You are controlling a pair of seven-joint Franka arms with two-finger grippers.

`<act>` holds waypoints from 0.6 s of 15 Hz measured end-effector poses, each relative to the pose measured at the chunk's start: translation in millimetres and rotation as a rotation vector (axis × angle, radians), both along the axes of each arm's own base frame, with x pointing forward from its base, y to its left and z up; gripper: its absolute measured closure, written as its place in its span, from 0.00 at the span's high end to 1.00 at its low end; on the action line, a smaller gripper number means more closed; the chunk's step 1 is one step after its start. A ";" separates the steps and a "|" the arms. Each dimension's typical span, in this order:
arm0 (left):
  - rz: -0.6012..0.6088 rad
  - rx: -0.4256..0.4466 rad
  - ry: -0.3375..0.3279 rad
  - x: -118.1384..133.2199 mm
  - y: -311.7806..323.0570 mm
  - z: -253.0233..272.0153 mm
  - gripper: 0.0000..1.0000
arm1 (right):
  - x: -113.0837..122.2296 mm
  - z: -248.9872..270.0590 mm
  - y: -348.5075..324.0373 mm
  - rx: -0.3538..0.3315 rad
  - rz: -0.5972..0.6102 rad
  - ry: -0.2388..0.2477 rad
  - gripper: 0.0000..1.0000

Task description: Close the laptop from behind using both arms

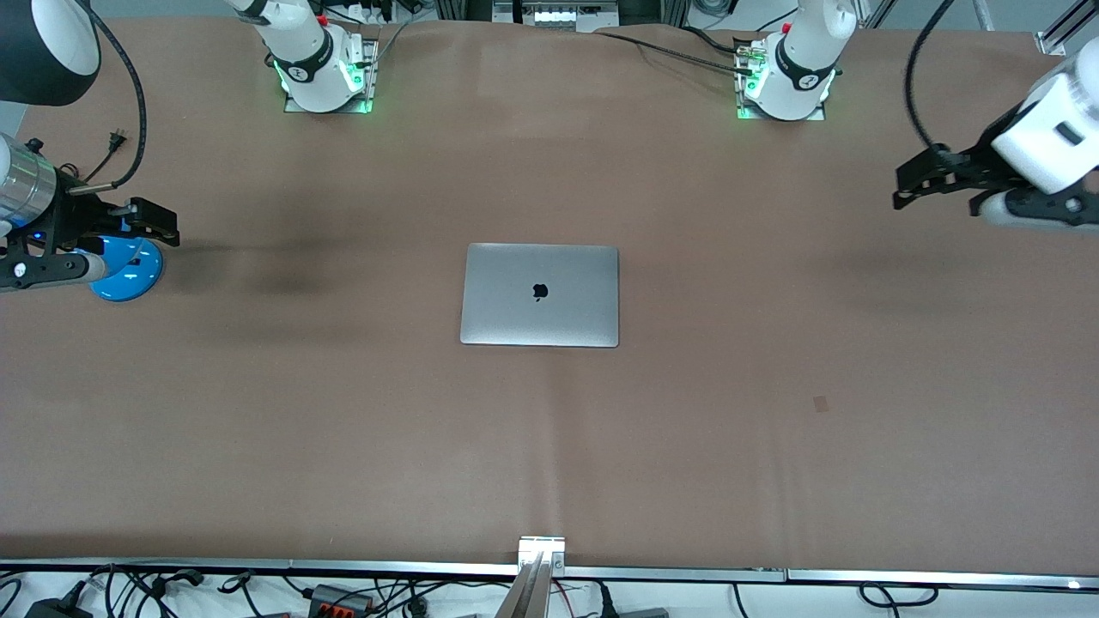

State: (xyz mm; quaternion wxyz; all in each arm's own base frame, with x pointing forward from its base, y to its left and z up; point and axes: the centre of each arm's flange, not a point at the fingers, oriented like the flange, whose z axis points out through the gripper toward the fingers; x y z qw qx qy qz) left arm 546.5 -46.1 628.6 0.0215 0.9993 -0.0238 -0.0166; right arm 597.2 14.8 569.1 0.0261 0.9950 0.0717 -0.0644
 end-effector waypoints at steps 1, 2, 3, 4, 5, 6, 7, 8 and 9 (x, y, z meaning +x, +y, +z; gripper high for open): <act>-0.003 0.001 0.000 -3.3 -1.2 -0.7 1.00 | -3.5 2.7 -5.5 0.000 -0.009 0.005 1.00; -0.008 0.002 0.003 -5.6 -3.8 -1.9 1.00 | -9.1 5.8 -10.9 0.002 -0.017 0.001 1.00; -0.012 0.003 0.007 -6.8 -6.2 -3.2 1.00 | -15.8 8.9 -15.1 0.003 -0.021 -0.014 1.00; -0.016 0.009 0.010 -7.1 -7.9 -4.5 1.00 | -22.9 11.9 -17.5 0.005 -0.021 -0.040 1.00; -0.021 0.028 0.008 -7.1 -8.7 -4.8 1.00 | -30.0 14.5 -18.8 0.005 -0.022 -0.063 1.00; -0.030 0.053 0.006 -7.4 -10.9 -4.6 1.00 | -37.0 17.2 -20.5 0.004 -0.024 -0.078 1.00; -0.042 0.069 0.004 -8.0 -15.9 -4.5 1.00 | -42.6 20.4 -22.3 0.003 -0.028 -0.089 1.00; -0.052 0.078 0.003 -8.8 -20.9 -4.5 1.00 | -47.0 23.7 -23.4 0.001 -0.030 -0.100 1.00; -0.059 0.083 0.004 -9.5 -24.1 -4.5 1.00 | -49.5 25.7 -23.7 0.000 -0.030 -0.115 1.00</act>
